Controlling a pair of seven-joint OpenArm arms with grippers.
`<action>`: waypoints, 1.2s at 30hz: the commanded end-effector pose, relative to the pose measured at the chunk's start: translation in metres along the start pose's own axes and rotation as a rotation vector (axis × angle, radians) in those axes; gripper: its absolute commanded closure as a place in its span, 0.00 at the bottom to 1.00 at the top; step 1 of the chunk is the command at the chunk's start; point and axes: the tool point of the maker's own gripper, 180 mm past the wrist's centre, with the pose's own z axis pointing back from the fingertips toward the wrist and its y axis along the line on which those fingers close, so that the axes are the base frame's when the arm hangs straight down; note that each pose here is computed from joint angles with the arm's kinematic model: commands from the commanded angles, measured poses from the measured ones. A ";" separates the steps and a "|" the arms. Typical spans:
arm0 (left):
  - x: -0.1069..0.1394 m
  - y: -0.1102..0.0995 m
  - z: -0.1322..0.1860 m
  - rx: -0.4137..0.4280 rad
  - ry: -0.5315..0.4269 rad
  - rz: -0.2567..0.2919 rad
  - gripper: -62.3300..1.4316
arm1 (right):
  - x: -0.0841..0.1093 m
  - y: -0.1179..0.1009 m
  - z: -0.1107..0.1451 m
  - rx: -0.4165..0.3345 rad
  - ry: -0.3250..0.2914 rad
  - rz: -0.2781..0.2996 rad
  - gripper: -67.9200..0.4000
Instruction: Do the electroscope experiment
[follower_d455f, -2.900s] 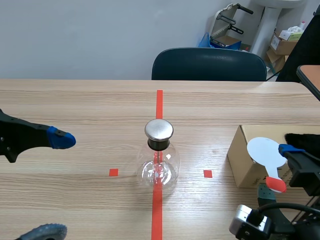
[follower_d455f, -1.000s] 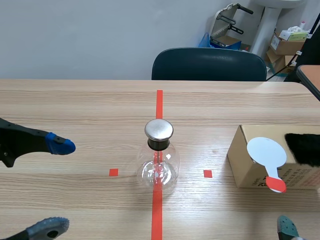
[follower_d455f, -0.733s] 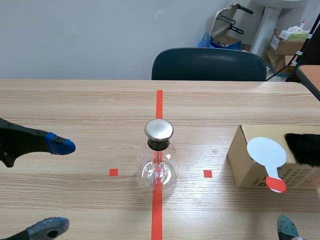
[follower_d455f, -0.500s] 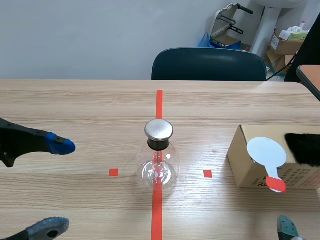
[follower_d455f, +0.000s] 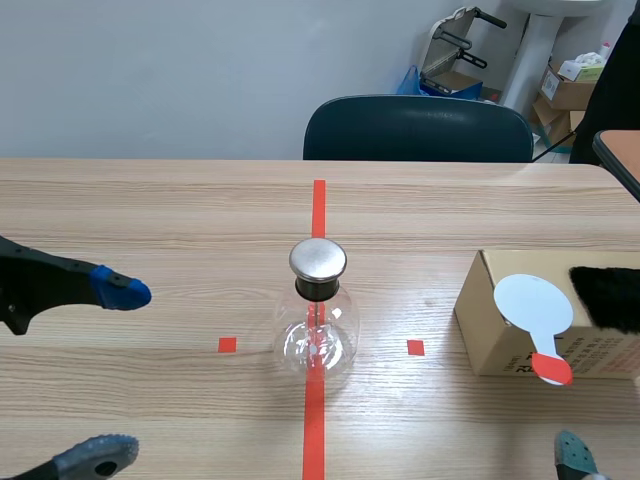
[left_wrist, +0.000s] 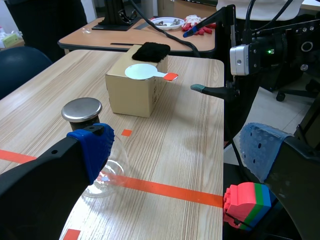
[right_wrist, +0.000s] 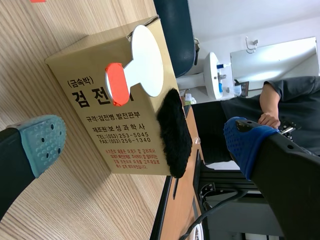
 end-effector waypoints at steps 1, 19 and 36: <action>0.006 0.000 -0.003 0.000 -0.028 0.005 0.13 | -0.001 -0.005 -0.003 -0.022 -0.004 0.006 0.00; 0.006 0.000 -0.003 0.001 -0.025 0.005 0.13 | -0.001 -0.005 -0.003 -0.022 -0.003 0.006 0.00; 0.000 0.002 -0.006 0.025 -0.007 -0.010 0.13 | 0.000 -0.005 -0.003 -0.023 -0.002 0.004 0.00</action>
